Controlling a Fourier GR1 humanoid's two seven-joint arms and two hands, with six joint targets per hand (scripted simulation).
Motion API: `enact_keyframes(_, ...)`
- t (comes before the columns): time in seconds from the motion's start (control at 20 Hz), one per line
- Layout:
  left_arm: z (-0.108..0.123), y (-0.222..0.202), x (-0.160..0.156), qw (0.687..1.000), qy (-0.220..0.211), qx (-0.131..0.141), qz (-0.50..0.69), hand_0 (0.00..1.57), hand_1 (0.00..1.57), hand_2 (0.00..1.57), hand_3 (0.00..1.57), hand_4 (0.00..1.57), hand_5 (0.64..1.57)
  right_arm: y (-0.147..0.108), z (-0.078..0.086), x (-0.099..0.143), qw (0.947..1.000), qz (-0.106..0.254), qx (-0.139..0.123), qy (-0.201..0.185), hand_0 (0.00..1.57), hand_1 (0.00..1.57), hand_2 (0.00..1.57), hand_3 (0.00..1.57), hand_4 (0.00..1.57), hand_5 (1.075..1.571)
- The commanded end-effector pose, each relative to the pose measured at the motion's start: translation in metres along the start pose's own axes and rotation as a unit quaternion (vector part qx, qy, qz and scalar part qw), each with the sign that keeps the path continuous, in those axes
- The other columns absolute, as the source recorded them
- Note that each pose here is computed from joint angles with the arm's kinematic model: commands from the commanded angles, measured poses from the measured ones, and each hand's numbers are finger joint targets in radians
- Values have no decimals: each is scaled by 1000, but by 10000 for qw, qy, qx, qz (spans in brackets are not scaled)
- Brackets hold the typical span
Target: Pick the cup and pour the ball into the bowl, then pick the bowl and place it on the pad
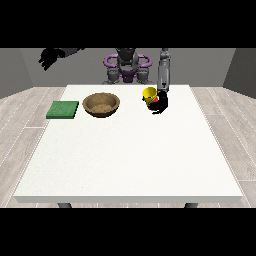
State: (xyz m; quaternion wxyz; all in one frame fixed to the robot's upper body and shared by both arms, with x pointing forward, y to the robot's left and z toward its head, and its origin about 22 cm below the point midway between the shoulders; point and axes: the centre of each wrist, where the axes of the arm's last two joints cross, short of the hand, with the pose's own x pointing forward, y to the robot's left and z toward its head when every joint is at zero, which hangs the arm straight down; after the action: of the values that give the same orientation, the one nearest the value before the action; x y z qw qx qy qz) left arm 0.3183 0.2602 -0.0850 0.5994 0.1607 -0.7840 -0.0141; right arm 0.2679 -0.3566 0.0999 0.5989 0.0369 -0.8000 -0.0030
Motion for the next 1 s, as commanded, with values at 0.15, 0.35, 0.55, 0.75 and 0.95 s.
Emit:
enact_keyframes(0.15, -13, -45, 20, 9947, 330, -333, -916, 1267, 1267, 1571, 1571, 1401, 1432, -28, 9, -18, 9974, -60, -234, 674, 0, 0, 0, 293, 636, 1567)
enact_keyframes(0.35, -10, -77, 36, 9760, 159, -979, -1940, 1298, 1298, 1571, 1571, 1398, 1488, -45, 25, -44, 9892, 6, -688, 1298, 0, 0, 0, 276, 639, 1564)
enact_keyframes(0.55, -25, -73, 37, 9221, -642, -1110, -3652, 1362, 1362, 1571, 1571, 1448, 1533, -49, 14, -40, 9926, -66, -581, 1062, 0, 0, 0, 174, 643, 1562)
enact_keyframes(0.75, -38, -110, 58, 8906, -447, -1189, -4367, 1357, 1357, 1571, 1571, 1456, 1535, -38, 25, -63, 9883, -200, -551, 1410, 0, 0, 0, 83, 675, 1561)
enact_keyframes(0.95, -55, -137, 88, 8688, -451, -1399, -4728, 1357, 1357, 1571, 1571, 1456, 1535, -78, 41, -62, 9867, -277, -692, 1441, 0, 0, 0, 0, 688, 1560)
